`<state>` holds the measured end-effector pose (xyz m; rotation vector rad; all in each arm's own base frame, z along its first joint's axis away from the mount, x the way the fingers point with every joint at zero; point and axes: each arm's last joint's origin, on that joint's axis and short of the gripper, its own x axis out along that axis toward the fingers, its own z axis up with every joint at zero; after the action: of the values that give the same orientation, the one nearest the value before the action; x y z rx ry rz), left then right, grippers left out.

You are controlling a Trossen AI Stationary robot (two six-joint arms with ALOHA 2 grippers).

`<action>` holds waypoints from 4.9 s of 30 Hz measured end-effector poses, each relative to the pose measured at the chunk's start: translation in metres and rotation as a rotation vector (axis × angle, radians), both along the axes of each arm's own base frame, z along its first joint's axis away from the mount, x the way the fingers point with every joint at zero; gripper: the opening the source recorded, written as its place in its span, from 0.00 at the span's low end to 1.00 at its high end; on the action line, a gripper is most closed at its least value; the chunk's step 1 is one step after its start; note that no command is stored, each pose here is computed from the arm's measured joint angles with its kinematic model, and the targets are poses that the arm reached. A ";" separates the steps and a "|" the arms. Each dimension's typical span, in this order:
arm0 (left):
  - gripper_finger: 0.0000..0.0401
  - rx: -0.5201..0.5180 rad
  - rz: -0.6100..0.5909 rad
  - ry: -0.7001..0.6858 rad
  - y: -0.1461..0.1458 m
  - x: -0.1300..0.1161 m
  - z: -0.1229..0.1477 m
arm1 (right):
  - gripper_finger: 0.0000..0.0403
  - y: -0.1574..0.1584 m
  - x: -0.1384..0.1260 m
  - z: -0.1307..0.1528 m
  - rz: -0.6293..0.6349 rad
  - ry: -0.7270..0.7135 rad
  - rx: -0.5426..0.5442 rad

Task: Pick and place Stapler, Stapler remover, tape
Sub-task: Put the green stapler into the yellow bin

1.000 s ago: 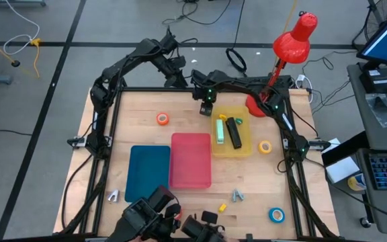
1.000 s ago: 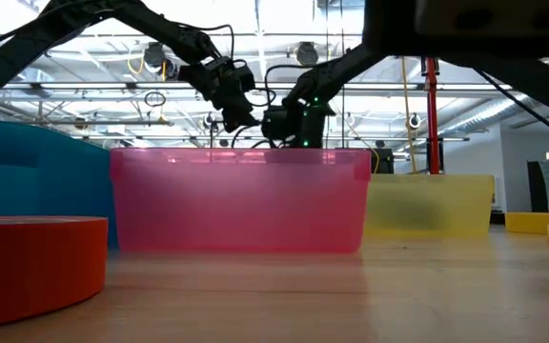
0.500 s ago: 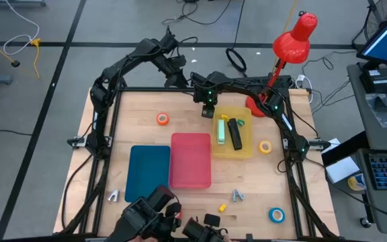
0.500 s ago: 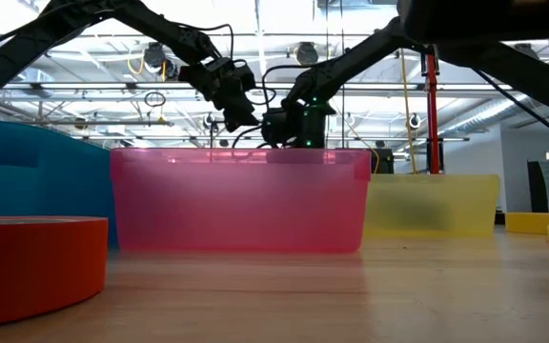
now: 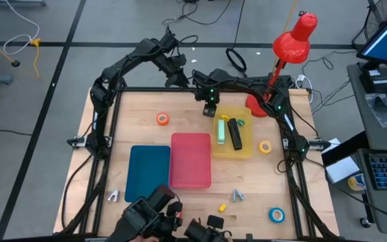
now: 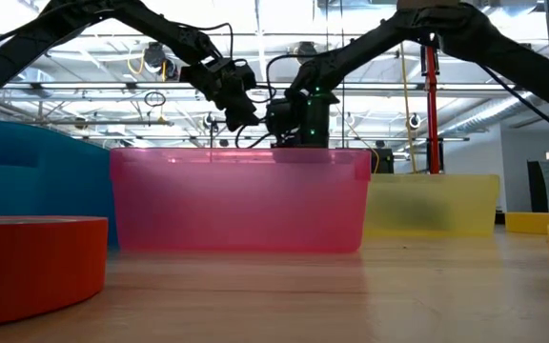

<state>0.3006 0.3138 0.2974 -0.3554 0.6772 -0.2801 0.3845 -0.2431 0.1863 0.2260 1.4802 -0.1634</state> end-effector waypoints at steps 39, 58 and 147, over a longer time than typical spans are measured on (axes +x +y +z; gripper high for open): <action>0.36 0.038 0.014 0.028 0.001 0.000 -0.001 | 0.31 -0.007 0.019 -0.019 0.009 -0.084 -0.104; 0.36 0.026 0.020 0.035 0.001 0.000 -0.001 | 0.31 -0.008 0.017 0.004 -0.075 -0.147 -0.128; 0.36 0.052 0.011 0.024 0.002 0.000 -0.001 | 0.45 0.010 0.028 -0.043 -0.921 -0.256 0.077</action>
<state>0.3007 0.3154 0.2968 -0.3128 0.7050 -0.2479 0.4130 -0.2333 0.1429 0.9490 1.0359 -0.7845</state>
